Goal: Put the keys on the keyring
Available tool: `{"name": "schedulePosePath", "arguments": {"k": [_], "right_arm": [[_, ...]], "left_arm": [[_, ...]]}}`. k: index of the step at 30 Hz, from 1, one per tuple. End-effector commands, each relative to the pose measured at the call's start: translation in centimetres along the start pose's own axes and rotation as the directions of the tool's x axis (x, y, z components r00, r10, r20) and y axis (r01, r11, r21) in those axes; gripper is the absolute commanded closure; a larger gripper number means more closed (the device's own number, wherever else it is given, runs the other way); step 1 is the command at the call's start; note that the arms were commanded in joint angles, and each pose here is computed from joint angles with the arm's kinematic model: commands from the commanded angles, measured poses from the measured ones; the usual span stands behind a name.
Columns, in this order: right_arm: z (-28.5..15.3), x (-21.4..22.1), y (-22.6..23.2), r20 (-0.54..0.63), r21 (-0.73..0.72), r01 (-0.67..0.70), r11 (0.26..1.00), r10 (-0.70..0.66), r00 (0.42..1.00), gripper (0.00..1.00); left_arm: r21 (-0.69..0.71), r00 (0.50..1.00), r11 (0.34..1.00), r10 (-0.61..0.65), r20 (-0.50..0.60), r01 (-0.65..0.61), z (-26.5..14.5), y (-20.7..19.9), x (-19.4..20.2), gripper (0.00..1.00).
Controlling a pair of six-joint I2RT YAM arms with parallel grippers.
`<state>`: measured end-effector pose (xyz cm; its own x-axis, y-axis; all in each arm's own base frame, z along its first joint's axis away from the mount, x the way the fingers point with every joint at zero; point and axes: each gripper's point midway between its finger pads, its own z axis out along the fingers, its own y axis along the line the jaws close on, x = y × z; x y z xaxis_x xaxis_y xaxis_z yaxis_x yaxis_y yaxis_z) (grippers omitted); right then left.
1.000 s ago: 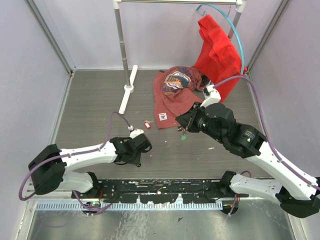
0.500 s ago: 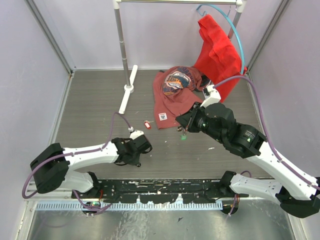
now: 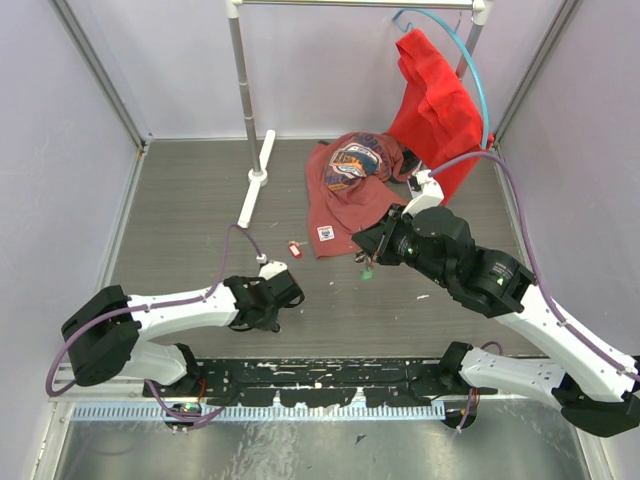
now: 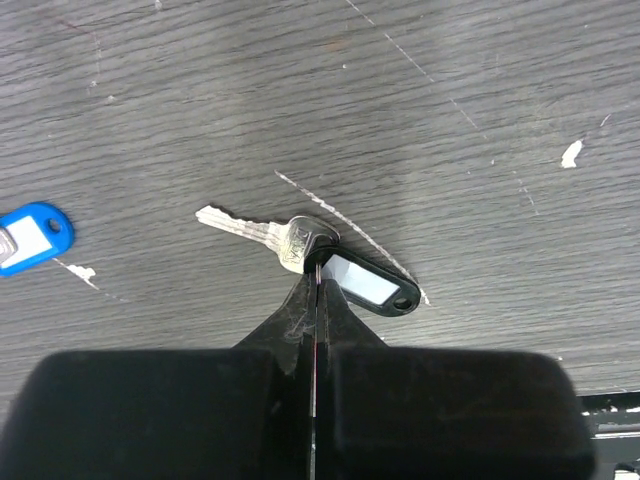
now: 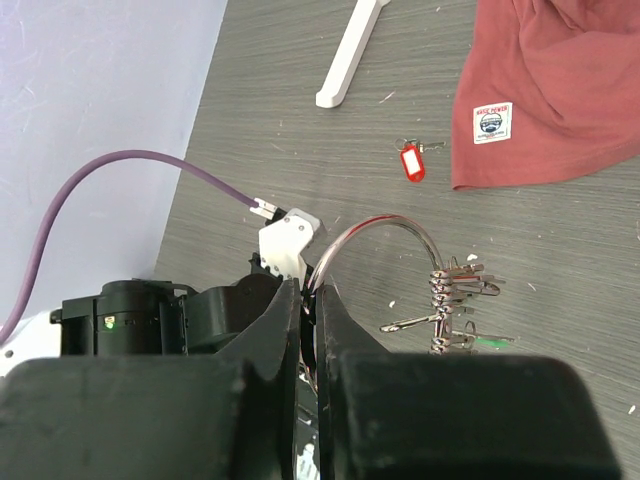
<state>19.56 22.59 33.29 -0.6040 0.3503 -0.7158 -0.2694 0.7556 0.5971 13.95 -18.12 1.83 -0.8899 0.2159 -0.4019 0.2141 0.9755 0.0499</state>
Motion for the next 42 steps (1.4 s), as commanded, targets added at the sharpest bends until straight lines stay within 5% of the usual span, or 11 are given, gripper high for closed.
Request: {"name": "schedulePosePath", "arguments": {"k": [1, 7, 12, 26, 34, 42], "right_arm": [[-1.1, -2.2, 1.4, 0.076, -0.058, -0.01, 0.998, 0.015, 0.997, 1.0], [-1.3, -2.6, 2.3, 0.08, -0.097, 0.105, 0.99, -0.097, 0.992, 1.0], [-1.6, -1.9, 4.7, 0.099, -0.263, 0.275, 0.925, -0.258, 0.961, 1.0], [-3.0, 0.1, 6.0, 0.183, -0.424, 0.541, 0.726, -0.516, 0.837, 1.0], [-3.7, 0.6, 7.6, 0.25, -0.514, 0.569, 0.642, -0.522, 0.816, 1.0], [-4.6, 0.0, 8.6, 0.332, -0.532, 0.618, 0.578, -0.53, 0.781, 1.0]], "left_arm": [[0.01, 0.997, 1.0, 0.017, 0.076, -0.018, -1.6, 0.1, -1.9, 1.0], [0.175, 0.961, 0.981, 0.036, 0.273, -0.087, -7.9, -1.1, -6.4, 1.0], [0.333, 0.897, 0.909, 0.09, 0.433, -0.252, -14.5, -3.0, -9.5, 1.0], [0.513, 0.696, 0.534, 0.218, 0.684, -0.672, -27.9, -8.8, -11.9, 1.0], [0.498, 0.611, 0.415, 0.202, 0.765, -0.761, -32.0, -10.4, -13.2, 1.0], [0.52, 0.601, 0.336, 0.213, 0.77, -0.785, -32.8, -12.1, -13.3, 1.0]]}}
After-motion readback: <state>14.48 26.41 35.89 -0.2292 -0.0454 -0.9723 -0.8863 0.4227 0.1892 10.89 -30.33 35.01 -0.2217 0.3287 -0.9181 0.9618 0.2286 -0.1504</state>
